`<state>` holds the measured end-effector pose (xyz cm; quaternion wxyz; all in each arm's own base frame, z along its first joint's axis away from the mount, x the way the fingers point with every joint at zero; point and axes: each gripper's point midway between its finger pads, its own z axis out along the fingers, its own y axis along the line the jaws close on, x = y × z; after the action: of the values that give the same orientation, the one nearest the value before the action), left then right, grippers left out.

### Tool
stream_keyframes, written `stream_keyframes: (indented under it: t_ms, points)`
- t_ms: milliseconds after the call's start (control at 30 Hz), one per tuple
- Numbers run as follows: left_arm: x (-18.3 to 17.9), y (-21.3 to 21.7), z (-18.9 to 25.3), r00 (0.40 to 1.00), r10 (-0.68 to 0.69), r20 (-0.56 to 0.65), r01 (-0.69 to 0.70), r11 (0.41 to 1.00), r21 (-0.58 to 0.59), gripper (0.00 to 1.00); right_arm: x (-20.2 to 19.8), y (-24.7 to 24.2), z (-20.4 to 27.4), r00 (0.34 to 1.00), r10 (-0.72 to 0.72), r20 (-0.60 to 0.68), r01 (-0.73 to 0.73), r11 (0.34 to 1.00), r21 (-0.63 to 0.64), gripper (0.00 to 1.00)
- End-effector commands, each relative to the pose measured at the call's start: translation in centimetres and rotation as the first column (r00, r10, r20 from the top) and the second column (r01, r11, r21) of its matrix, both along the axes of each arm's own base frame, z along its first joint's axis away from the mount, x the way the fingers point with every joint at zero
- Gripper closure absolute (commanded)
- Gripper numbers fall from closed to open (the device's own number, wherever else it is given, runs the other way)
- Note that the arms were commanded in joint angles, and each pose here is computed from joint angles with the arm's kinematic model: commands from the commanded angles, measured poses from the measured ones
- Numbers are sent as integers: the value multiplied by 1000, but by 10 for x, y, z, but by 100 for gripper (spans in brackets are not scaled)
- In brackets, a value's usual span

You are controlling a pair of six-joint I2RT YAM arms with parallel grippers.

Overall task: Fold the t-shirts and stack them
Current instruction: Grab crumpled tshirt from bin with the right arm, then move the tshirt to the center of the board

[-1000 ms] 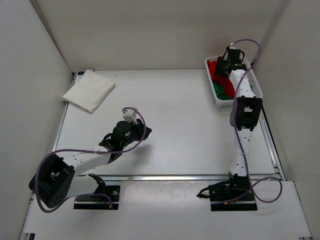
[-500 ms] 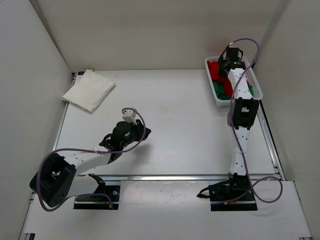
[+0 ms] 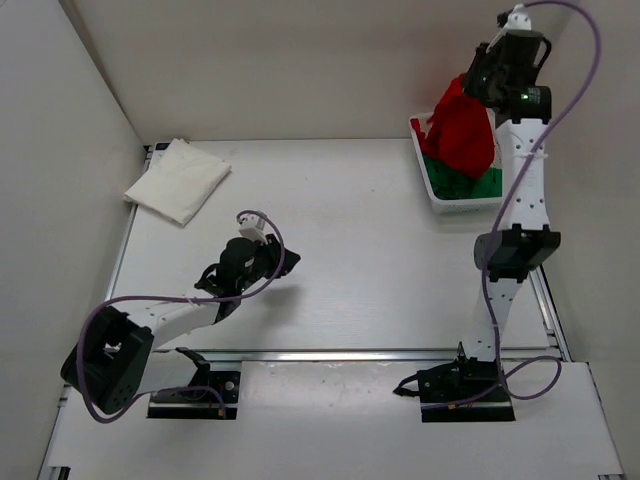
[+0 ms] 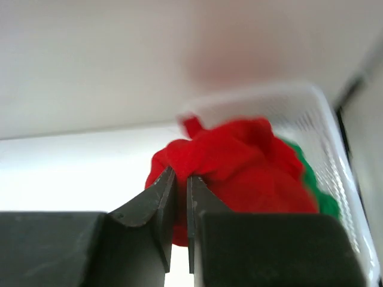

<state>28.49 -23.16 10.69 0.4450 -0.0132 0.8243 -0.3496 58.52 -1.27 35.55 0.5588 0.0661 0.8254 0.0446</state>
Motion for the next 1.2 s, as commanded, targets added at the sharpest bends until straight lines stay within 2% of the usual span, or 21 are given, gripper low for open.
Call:
stream_keyframes:
  t_ms: [0, 33, 100, 133, 200, 233, 300, 333, 367, 433, 533, 600, 633, 700, 767, 800, 900, 967, 1033, 1100, 1167]
  points:
    - [13, 3, 47, 997, 33, 65, -24, 991, -132, 69, -83, 78, 161, 895, 282, 345, -305, 952, 13, 100]
    - [15, 6, 53, 996, 54, 69, -42, 987, -154, 68, -94, 99, 169, 869, 337, 363, -371, 928, 26, 100]
    - [20, 18, 57, 993, 100, 70, -87, 982, -169, 69, -146, 133, 222, 745, 450, 493, -505, 863, -25, 100]
    - [19, 21, 57, 992, 111, 65, -98, 979, -177, 68, -152, 152, 217, 723, 491, 486, -549, 835, -26, 100]
    - [23, 31, 65, 987, 146, 71, -129, 971, -203, 68, -199, 179, 252, 577, 547, 607, -624, 774, -104, 100]
    - [25, 37, 65, 984, 167, 65, -150, 966, -213, 68, -215, 190, 259, 534, 559, 634, -652, 750, -112, 100]
    - [26, 49, 61, 980, 196, 45, -181, 956, -233, 68, -258, 200, 292, 397, 571, 719, -711, 687, -153, 100]
    - [28, 58, 59, 973, 227, 35, -212, 948, -239, 69, -264, 204, 299, 353, 591, 725, -737, 653, -173, 100]
    - [30, 64, 58, 969, 247, 26, -234, 940, -247, 69, -267, 200, 310, 331, 584, 741, -751, 639, -167, 100]
    - [27, 70, 56, 963, 269, 22, -255, 935, -247, 69, -286, 202, 329, 237, 610, 756, -805, 559, -198, 100]
    - [24, 81, 56, 953, 301, 27, -284, 924, -257, 68, -277, 202, 319, 232, 631, 740, -861, 487, -145, 100]
    - [24, 92, 54, 944, 330, 20, -314, 912, -263, 68, -252, 204, 285, 305, 639, 706, -871, 486, -63, 99]
    - [24, 102, 57, 934, 357, 29, -336, 901, -275, 68, -250, 205, 277, 305, 642, 704, -876, 478, -57, 100]
    - [23, 113, 54, 923, 385, 23, -363, 888, -283, 67, -208, 212, 198, 415, 663, 623, -882, 461, 96, 100]
    - [24, 121, 58, 912, 408, 40, -380, 879, -288, 68, -189, 215, 148, 449, 663, 599, -882, 438, 177, 100]
    - [23, 121, 54, 913, 406, 32, -383, 882, -273, 67, -175, 216, 105, 511, 663, 547, -858, 434, 274, 100]
    - [25, 117, 48, 915, 402, 32, -385, 894, -230, 67, -138, 218, 8, 627, 651, 428, -776, 468, 423, 100]
    - [28, 113, 33, 922, 387, -9, -382, 904, -190, 67, -98, 213, -53, 743, 607, 281, -651, 559, 513, 100]
    - [32, 116, 24, 919, 392, -42, -394, 906, -153, 69, -75, 204, -78, 788, 580, 209, -595, 625, 505, 99]
    - [27, 120, 7, 919, 389, -61, -393, 918, -54, 69, -62, 195, -80, 821, 544, 174, -550, 672, 496, 93]
    - [23, 118, 7, 914, 404, -23, -404, 914, 28, 63, -48, 178, -79, 893, 437, 105, -434, 779, 453, 71]
